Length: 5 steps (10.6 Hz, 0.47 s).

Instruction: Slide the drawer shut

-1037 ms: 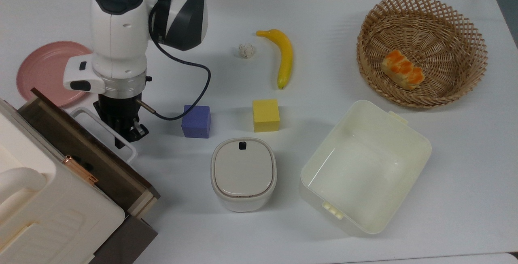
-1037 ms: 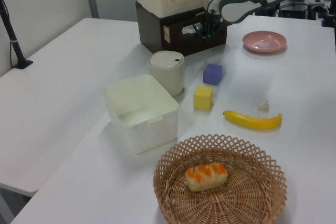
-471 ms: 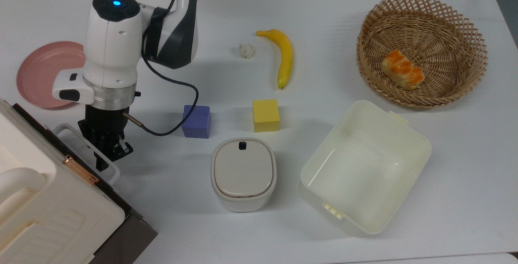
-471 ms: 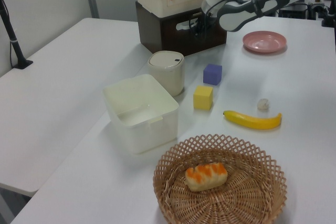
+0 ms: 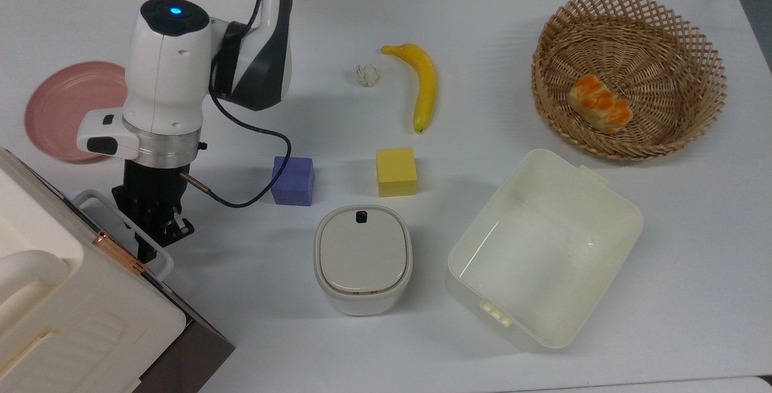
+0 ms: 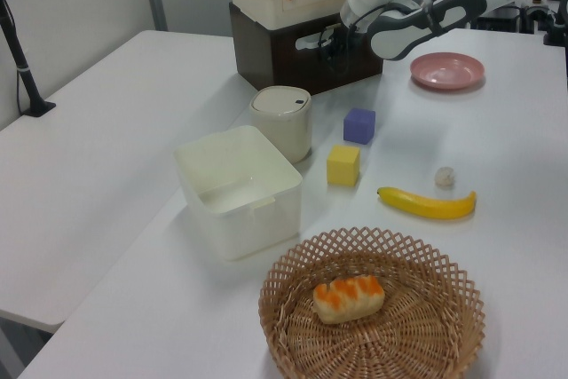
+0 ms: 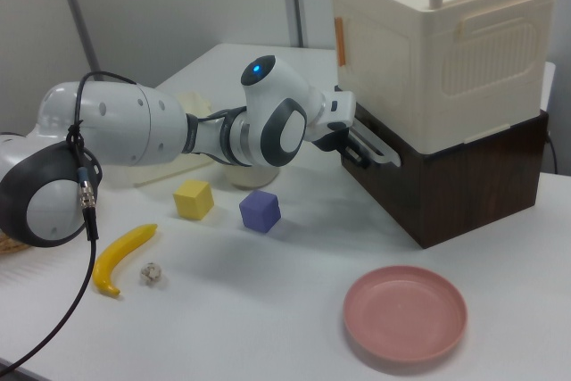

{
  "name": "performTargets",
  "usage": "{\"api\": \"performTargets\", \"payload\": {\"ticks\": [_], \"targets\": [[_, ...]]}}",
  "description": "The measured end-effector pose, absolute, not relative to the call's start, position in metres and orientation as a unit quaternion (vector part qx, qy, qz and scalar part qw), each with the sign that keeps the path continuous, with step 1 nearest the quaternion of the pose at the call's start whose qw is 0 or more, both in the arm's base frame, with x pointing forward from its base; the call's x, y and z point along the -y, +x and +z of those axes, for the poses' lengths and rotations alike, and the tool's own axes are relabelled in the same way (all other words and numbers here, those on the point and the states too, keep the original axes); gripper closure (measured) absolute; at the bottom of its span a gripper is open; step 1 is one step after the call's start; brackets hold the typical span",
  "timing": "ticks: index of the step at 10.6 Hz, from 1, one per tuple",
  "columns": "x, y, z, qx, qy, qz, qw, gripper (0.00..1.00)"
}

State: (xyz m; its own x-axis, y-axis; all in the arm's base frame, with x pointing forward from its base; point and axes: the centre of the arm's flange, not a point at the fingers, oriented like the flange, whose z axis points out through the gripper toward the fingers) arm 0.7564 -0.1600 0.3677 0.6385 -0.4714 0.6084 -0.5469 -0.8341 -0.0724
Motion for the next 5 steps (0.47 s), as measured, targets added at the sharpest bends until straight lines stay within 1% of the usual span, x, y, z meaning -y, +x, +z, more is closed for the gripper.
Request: {"api": "performTargets", "payload": {"ticks": [3, 5], "targets": [[0.156, 0.757, 0.37, 0.251, 0.912, 0.316, 0.069, 0.99], [0.143, 0.754, 0.376, 0.228, 0.932, 0.272, 0.076, 0.99]]}}
